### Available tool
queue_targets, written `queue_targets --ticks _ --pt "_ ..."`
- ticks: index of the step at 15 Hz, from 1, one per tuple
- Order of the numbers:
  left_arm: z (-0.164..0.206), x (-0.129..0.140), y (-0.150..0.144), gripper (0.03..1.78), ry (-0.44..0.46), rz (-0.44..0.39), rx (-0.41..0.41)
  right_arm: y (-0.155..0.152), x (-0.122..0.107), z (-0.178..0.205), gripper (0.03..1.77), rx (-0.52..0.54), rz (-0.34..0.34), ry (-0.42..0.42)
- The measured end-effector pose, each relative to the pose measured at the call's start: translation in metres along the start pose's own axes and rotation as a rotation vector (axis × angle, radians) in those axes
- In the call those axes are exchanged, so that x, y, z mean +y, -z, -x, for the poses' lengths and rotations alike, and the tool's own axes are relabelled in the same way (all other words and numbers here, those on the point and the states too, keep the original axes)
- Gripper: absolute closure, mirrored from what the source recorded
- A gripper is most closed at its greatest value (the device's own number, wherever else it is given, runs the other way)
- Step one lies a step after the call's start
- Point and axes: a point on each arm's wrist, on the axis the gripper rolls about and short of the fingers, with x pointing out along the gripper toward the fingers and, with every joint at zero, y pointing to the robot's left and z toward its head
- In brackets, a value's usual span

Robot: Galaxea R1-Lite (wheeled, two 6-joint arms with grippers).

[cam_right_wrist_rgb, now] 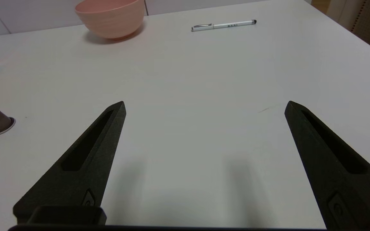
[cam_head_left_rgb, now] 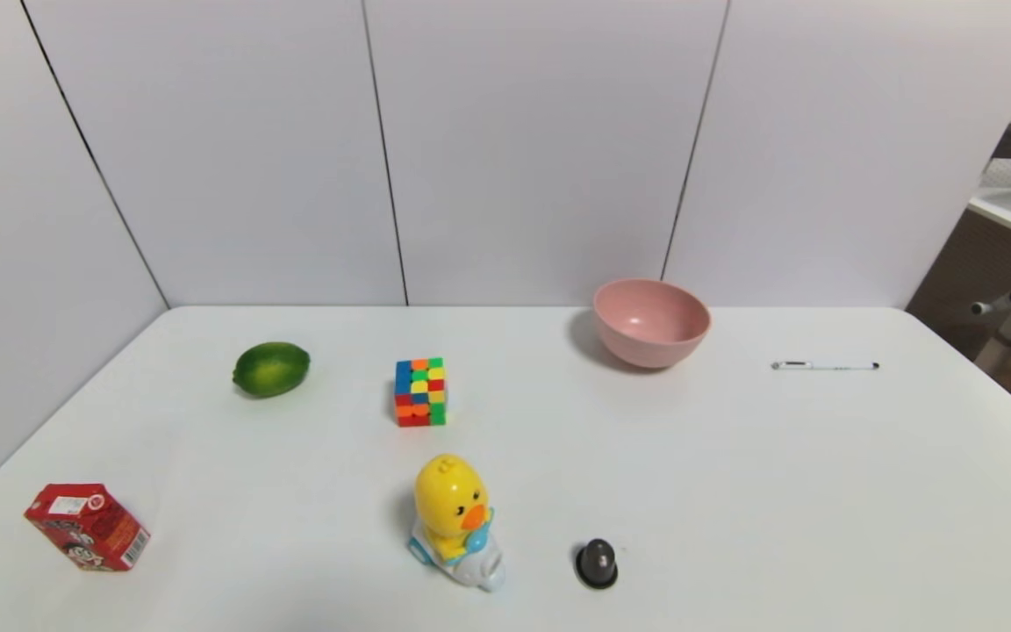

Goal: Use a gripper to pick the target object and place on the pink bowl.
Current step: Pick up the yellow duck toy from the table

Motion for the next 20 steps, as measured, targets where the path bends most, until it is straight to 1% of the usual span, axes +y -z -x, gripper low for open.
queue_targets --ticks 2,3,5,6,8,10,12,14,17,18,20 --pt "0.000 0.000 0.000 0.12 0.000 0.000 0.000 -0.012 0.002 -0.001 0.09 0.005 0.000 -0.022" --pt "0.000 0.000 0.000 0.12 0.000 0.000 0.000 -0.025 0.004 -0.002 0.09 0.006 0.000 -0.047" --pt "0.000 0.000 0.000 0.12 0.000 0.000 0.000 -0.059 0.008 -0.008 0.09 0.019 0.006 -0.129" --pt "0.000 0.000 0.000 0.12 0.000 0.000 0.000 -0.076 0.010 -0.014 0.09 0.029 0.018 -0.180" --pt "0.000 0.000 0.000 0.12 0.000 0.000 0.000 -0.113 0.017 -0.031 0.09 0.054 0.065 -0.301" --pt "0.000 0.000 0.000 0.12 0.000 0.000 0.000 -0.143 0.030 -0.052 0.09 0.104 0.128 -0.454" --pt "0.000 0.000 0.000 0.12 0.000 0.000 0.000 -0.166 0.049 -0.075 0.09 0.159 0.185 -0.609" --pt "0.000 0.000 0.000 0.12 0.000 0.000 0.000 -0.184 0.078 -0.101 0.09 0.213 0.226 -0.760" --pt "0.000 0.000 0.000 0.12 0.000 0.000 0.000 -0.188 0.124 -0.131 0.09 0.302 0.272 -0.900" --pt "0.000 0.000 0.000 0.12 0.000 0.000 0.000 -0.183 0.142 -0.141 0.09 0.346 0.293 -0.942" --pt "0.000 0.000 0.000 0.12 0.000 0.000 0.000 -0.169 0.169 -0.154 0.09 0.421 0.329 -0.989"
